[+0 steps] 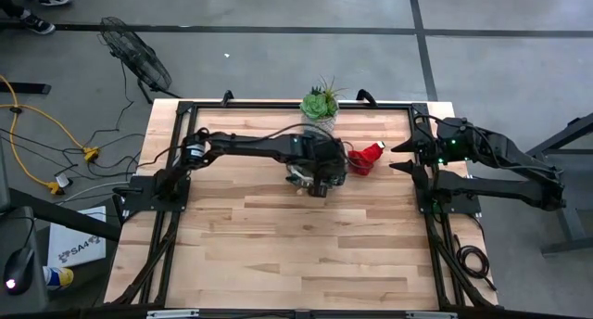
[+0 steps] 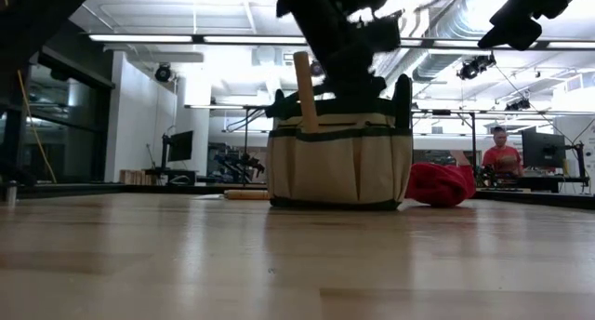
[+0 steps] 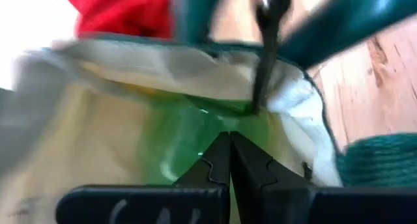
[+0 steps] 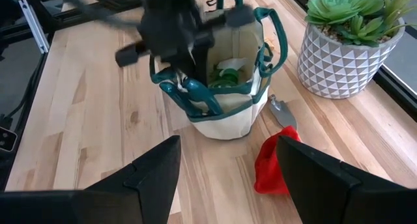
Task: Pick & Place Garden tools in Gardening bag
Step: Put the green spray bottle into the brown gardening bag, then put the red gloves into the brown gardening bag
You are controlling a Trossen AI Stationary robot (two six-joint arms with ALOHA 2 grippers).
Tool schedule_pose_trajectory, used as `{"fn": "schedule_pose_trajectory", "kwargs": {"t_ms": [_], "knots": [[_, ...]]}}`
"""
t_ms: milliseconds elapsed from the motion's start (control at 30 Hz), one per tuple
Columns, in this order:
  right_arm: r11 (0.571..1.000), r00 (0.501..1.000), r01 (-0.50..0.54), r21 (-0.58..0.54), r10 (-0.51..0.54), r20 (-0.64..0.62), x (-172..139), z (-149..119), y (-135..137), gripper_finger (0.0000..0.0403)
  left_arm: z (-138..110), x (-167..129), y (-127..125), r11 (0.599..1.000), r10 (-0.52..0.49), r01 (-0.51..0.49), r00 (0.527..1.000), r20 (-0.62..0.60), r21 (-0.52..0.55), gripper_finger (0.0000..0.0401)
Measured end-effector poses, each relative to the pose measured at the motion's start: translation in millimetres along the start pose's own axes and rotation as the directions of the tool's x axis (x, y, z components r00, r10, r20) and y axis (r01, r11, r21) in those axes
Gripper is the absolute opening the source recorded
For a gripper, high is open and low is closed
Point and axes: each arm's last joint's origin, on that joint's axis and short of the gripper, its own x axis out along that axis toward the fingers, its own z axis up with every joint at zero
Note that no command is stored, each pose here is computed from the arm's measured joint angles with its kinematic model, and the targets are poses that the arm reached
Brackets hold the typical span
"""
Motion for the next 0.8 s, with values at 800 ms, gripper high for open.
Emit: {"fn": "schedule_pose_trajectory", "kwargs": {"t_ms": [800], "knots": [[0.984, 0.993, 0.121, -0.13, -0.12, 0.015, 0, 1, -3, 0.0244, -1, -117, 69, 0.986, -0.121, 0.121, 0.993, 0.008, -0.118, 0.0]]}}
